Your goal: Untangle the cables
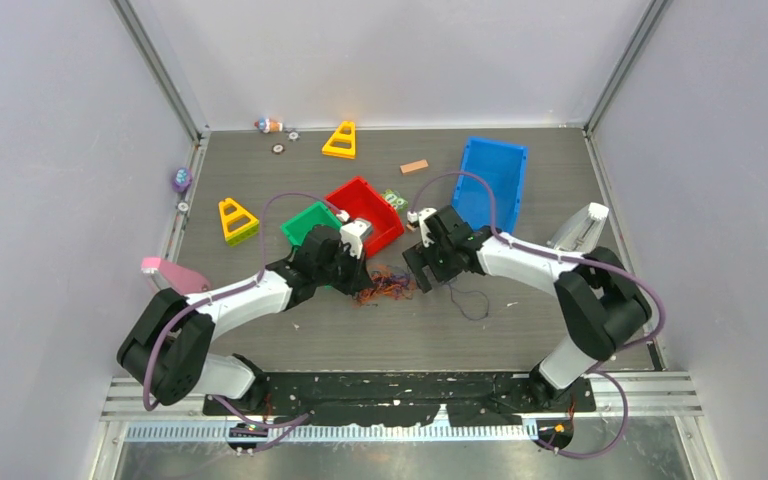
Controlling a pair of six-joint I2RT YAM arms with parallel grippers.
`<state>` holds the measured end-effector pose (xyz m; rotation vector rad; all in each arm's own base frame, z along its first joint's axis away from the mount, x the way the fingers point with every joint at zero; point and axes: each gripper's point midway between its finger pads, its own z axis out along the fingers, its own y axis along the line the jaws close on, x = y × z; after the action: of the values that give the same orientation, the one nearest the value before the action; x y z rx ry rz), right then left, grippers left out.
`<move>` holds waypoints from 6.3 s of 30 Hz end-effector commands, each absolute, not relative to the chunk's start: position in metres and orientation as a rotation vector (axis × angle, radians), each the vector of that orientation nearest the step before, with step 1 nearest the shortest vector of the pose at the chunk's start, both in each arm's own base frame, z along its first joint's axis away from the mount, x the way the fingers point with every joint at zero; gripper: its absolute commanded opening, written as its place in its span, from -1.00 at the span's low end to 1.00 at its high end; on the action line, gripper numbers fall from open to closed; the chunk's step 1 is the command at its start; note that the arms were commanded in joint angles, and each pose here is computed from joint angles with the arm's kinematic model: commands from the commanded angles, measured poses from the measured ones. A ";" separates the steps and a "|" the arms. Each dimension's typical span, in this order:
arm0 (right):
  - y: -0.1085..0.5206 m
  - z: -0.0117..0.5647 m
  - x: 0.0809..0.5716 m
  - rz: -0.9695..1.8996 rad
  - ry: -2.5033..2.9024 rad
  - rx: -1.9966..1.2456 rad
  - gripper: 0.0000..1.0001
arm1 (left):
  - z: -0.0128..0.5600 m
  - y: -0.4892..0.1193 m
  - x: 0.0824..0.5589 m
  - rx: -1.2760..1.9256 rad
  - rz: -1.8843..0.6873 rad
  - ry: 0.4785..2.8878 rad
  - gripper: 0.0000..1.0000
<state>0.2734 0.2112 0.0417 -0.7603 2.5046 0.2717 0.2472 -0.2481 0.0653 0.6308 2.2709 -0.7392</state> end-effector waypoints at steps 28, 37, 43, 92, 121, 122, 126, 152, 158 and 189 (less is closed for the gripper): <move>0.103 0.189 0.314 0.072 2.115 0.020 -0.89 | 0.071 -0.205 0.234 0.466 -0.589 2.256 -0.90; 0.027 0.206 0.301 -0.078 2.004 0.400 -0.90 | 0.074 -0.182 0.226 0.272 -0.525 2.301 -0.88; 0.059 0.187 0.302 0.121 2.107 0.242 -0.89 | 0.079 -0.183 0.226 0.249 -0.541 2.288 -0.78; 0.205 0.056 0.273 0.246 2.330 -0.055 -0.89 | 0.051 -0.268 0.237 0.643 -0.806 2.329 -1.00; 0.206 0.120 0.246 0.783 2.207 -0.021 0.78 | 0.062 -0.269 0.223 0.529 -0.969 2.322 -0.84; 0.207 0.118 0.247 0.776 2.219 -0.022 0.74 | 0.063 -0.266 0.223 0.518 -0.954 2.325 -0.59; 0.212 0.099 0.248 0.738 2.292 0.022 0.64 | 0.081 -0.255 0.229 0.492 -0.868 2.285 0.18; 0.239 0.044 0.257 0.858 2.266 0.394 0.31 | 0.052 -0.318 0.258 0.723 -0.900 2.408 0.26; 0.239 0.038 0.273 0.769 2.279 0.392 -0.48 | 0.050 -0.331 0.256 0.715 -0.993 2.398 -1.00; 0.007 0.091 0.264 -0.036 2.100 0.744 -0.89 | 0.083 -0.160 0.257 -0.010 -0.428 2.256 -1.00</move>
<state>0.2607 0.0585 0.0708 0.6214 2.2275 0.2033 0.2539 -0.2127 0.1078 0.1412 2.1787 -0.7231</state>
